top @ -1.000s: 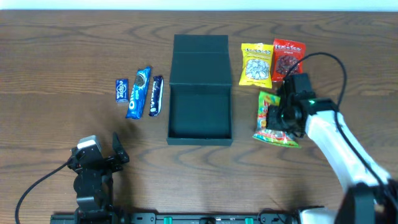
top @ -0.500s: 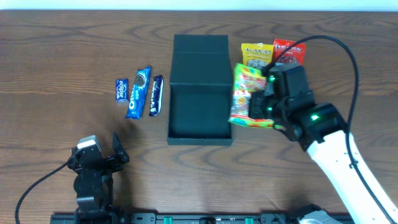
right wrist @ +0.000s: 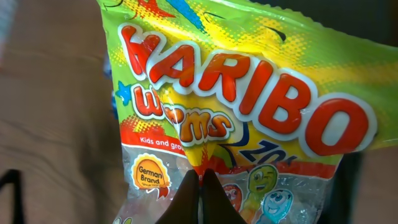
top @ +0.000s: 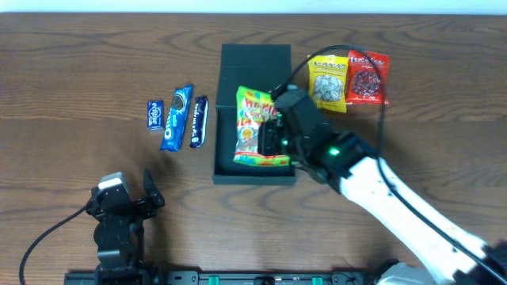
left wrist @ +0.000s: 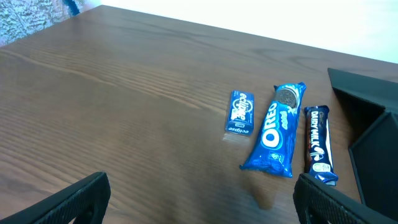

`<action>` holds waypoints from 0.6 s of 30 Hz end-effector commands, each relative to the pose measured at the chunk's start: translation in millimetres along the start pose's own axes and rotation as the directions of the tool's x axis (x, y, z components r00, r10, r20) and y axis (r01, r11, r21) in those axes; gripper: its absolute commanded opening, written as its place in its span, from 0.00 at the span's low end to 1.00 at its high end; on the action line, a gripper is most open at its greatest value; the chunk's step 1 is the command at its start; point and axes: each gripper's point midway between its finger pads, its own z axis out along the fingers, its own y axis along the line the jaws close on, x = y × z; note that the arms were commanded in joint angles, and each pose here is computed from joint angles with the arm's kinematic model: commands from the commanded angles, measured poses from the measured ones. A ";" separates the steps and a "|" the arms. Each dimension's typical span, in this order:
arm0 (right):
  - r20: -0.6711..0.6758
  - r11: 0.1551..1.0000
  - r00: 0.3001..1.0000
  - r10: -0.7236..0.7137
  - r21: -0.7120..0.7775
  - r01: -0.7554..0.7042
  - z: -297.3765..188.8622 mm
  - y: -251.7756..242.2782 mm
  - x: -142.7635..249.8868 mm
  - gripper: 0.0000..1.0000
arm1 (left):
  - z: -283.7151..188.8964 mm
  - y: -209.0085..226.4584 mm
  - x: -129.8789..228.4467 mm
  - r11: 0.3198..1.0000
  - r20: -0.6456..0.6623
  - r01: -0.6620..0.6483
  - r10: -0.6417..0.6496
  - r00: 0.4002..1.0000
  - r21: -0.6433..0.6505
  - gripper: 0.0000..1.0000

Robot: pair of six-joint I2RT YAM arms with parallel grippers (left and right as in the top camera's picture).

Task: Pack container
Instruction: 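Lift the Haribo bag and lower it into the black box, release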

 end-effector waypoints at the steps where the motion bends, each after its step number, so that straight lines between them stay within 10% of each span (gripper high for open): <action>1: 0.001 0.999 1.000 0.031 0.022 -0.031 9.3 1.2 -2.5 0.02 | 2.8 3.9 9.2 1.000 -0.019 0.002 -0.003 1.000 -0.018 0.95; 14: -0.054 0.988 0.998 0.041 0.151 -0.032 42.6 -27.7 13.2 0.02 | 2.8 3.9 9.3 1.000 -0.019 0.002 -0.003 1.000 -0.018 0.95; 18: -0.061 0.988 0.997 0.042 0.151 -0.032 42.2 -27.9 14.5 0.53 | 2.8 3.9 9.2 1.000 -0.019 0.002 -0.003 1.000 -0.018 0.95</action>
